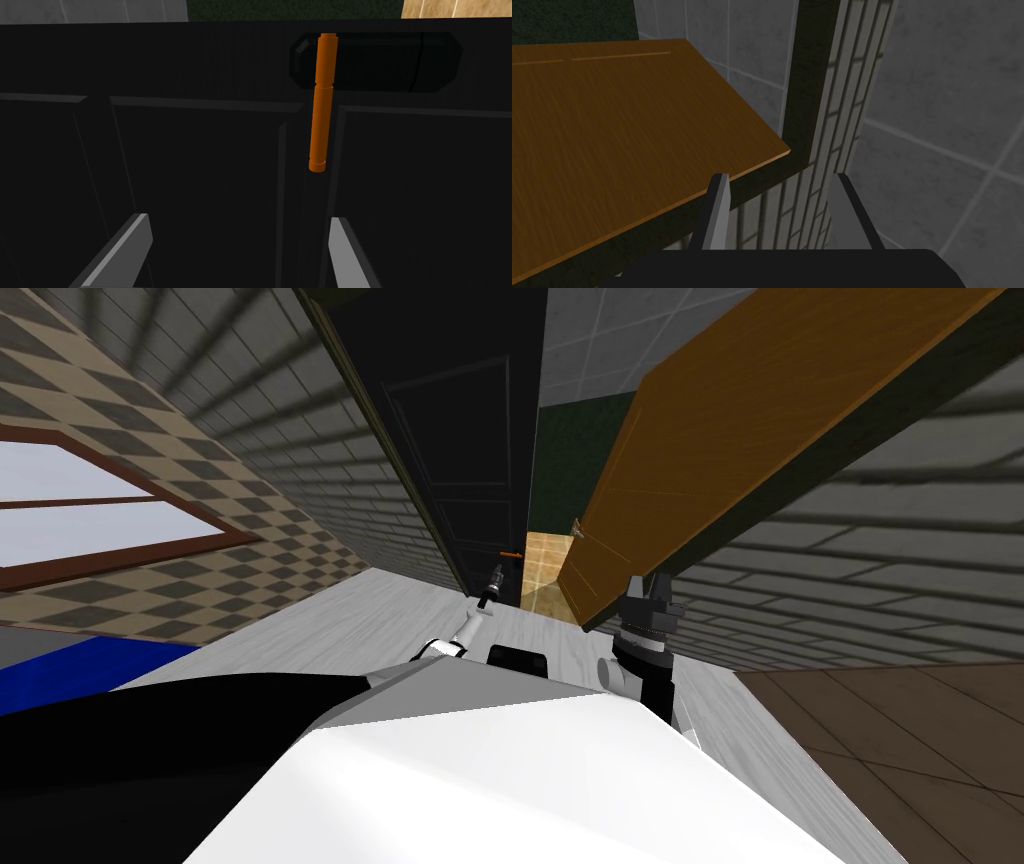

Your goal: Push the door open

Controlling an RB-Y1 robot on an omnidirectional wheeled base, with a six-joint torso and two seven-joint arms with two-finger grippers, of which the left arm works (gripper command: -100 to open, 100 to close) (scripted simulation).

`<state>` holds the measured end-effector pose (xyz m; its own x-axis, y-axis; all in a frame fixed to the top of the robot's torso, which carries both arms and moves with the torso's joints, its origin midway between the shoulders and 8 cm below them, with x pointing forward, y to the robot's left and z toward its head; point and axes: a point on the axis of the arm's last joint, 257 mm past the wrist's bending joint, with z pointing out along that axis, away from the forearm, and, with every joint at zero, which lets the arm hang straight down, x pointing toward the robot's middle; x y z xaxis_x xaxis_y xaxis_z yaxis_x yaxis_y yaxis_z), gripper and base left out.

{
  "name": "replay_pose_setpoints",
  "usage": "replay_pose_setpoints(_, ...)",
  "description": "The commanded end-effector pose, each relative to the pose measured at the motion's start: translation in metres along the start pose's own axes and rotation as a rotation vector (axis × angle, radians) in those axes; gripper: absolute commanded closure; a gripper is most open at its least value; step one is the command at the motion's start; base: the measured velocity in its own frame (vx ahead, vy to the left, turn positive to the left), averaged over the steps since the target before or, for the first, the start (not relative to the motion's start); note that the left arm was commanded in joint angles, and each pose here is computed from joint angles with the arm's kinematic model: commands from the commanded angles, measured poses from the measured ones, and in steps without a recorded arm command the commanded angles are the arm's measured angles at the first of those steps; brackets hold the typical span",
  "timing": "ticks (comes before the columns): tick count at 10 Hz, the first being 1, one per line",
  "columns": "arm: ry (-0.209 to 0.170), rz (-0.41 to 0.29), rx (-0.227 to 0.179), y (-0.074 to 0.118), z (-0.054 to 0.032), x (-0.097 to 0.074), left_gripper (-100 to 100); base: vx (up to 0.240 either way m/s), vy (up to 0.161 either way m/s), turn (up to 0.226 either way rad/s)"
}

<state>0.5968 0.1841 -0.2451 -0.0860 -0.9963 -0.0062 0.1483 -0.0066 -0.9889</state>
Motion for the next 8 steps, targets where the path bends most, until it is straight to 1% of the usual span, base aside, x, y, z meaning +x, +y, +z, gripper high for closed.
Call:
replay_pose_setpoints(1, 0.008, -0.002, -0.026, 0.009, 0.0046, 0.006, -100, 0.083, 0.044, -0.006)
replay_pose_setpoints(2, 0.007, -0.002, -0.032, 0.012, 0.0037, 0.006, -100, 0.061, 0.033, -0.005)
replay_pose_setpoints(3, 0.012, -0.003, -0.049, 0.018, 0.0067, 0.009, -100, 0.057, 0.030, -0.002)
replay_pose_setpoints(4, 0.017, -0.004, -0.056, 0.019, 0.0113, 0.013, -100, 0.070, 0.034, -0.006)
replay_pose_setpoints(5, 0.017, -0.004, -0.066, 0.024, 0.0096, 0.013, -100, 0.044, 0.033, -0.003)
replay_pose_setpoints(8, 0.030, -0.006, -0.109, 0.038, 0.0156, 0.023, -100, 0.061, 0.041, -0.004)
